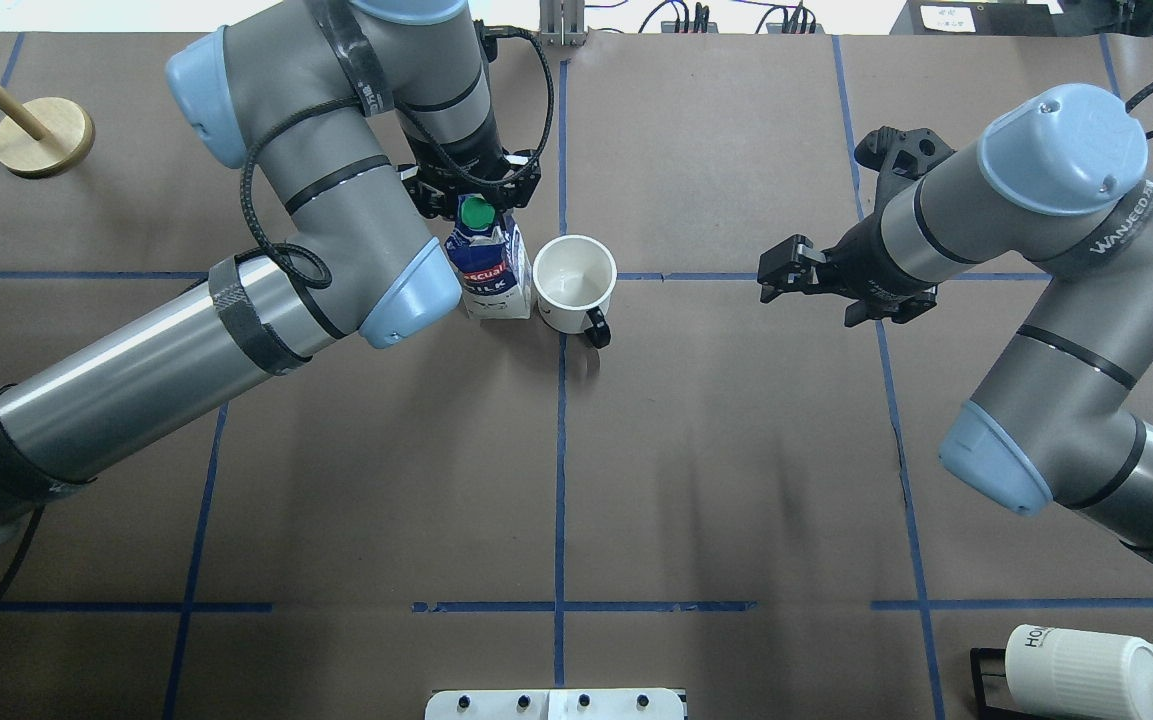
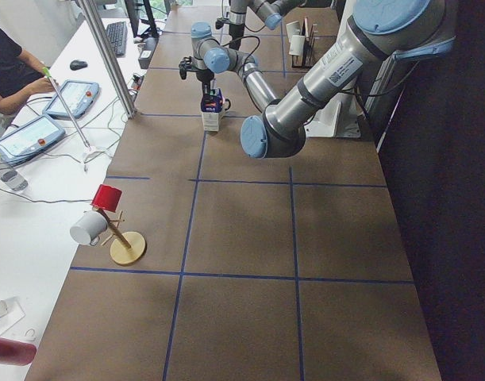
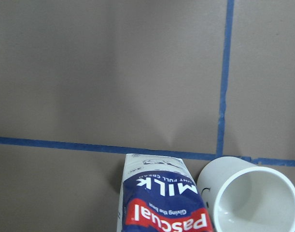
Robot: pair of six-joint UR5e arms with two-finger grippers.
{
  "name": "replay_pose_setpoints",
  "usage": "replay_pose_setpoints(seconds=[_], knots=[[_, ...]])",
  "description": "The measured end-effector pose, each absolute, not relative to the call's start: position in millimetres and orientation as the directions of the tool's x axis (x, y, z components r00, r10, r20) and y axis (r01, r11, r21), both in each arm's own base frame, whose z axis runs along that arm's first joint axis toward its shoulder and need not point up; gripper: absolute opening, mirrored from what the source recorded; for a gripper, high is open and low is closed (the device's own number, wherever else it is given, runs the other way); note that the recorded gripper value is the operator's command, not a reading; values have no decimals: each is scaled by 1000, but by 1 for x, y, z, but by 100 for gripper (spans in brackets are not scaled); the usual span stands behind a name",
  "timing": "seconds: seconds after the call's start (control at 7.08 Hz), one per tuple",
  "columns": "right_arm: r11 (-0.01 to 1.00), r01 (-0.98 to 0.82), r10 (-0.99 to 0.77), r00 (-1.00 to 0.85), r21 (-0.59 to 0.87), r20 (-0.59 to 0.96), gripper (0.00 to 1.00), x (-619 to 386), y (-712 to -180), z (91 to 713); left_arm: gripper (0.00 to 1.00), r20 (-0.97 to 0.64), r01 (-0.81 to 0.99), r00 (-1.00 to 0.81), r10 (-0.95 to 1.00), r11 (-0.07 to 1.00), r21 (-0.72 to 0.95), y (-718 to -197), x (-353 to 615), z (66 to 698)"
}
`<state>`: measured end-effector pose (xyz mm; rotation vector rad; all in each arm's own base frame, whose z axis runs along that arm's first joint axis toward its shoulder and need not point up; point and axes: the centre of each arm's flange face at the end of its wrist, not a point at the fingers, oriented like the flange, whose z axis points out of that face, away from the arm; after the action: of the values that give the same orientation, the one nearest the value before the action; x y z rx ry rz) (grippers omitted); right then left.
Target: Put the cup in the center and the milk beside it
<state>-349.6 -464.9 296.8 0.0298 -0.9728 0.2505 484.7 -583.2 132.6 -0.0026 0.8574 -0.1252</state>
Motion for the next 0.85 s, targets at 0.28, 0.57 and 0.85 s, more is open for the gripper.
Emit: replay_pose_setpoints(seconds=[0.28, 0.57, 0.85], knots=[[971, -223, 196, 536, -86, 821, 100, -350, -465, 296, 100, -758, 110, 643, -107, 993, -47, -584, 487, 132], [970, -229, 198, 531, -86, 824, 100, -345, -467, 294, 100, -779, 136, 619, -102, 990, -21, -586, 462, 115], [962, -253, 218, 508, -98, 833, 100, -311, -477, 292, 100, -784, 187, 613, -93, 982, 30, -590, 381, 96]])
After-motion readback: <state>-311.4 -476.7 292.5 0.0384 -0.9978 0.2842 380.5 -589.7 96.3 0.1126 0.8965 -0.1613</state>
